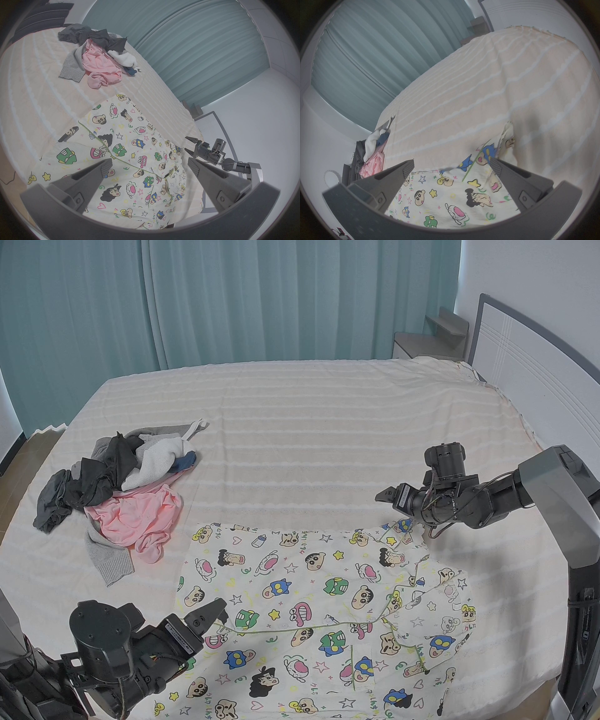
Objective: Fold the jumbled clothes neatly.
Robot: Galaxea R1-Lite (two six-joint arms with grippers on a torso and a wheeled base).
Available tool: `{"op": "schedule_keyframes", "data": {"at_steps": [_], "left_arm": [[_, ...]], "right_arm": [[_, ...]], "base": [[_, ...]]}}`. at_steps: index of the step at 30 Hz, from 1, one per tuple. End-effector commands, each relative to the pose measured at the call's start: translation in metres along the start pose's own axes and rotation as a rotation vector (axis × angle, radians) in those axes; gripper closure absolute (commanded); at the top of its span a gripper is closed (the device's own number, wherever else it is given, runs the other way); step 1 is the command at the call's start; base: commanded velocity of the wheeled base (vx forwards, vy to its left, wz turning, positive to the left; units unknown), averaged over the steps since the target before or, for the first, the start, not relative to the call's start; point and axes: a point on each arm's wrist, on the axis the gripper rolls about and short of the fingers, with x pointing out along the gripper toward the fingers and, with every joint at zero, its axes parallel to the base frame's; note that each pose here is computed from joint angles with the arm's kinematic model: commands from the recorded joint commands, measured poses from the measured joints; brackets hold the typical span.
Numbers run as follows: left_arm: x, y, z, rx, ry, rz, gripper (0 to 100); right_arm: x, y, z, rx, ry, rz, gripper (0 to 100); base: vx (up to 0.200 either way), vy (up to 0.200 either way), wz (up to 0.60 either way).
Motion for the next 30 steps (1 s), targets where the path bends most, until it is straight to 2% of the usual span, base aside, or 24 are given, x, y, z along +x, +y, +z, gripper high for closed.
{"op": "schedule_keyframes", "data": {"at_steps": [1,5,8,10,17,30], "left_arm": [[0.0,0.005,-0.003,0.009,0.012,0.026,0],[0.002,0.007,-0.004,0.015,0.018,0.041,0],[0.002,0.007,-0.004,0.014,0.018,0.04,0],[0.002,0.007,-0.004,0.014,0.018,0.04,0],[0.002,0.007,-0.004,0.014,0.018,0.04,0],[0.002,0.007,-0.004,0.014,0.017,0.04,0]], "right_arm": [[0.01,0.005,-0.018,-0.001,0.045,-0.003,0],[0.011,0.013,-0.029,0.156,0.08,-0.02,0],[0.011,0.015,-0.03,0.238,0.101,-0.038,0],[0.013,0.014,-0.031,0.265,0.114,-0.052,0],[0.018,0.009,-0.037,0.333,0.138,-0.079,0],[0.041,0.002,-0.035,0.358,0.147,-0.124,0]], "base": [[0.0,0.0,0.0],[0.0,0.0,0.0],[0.0,0.0,0.0],[0.0,0.0,0.0],[0.0,0.0,0.0],[0.0,0.0,0.0]]}}
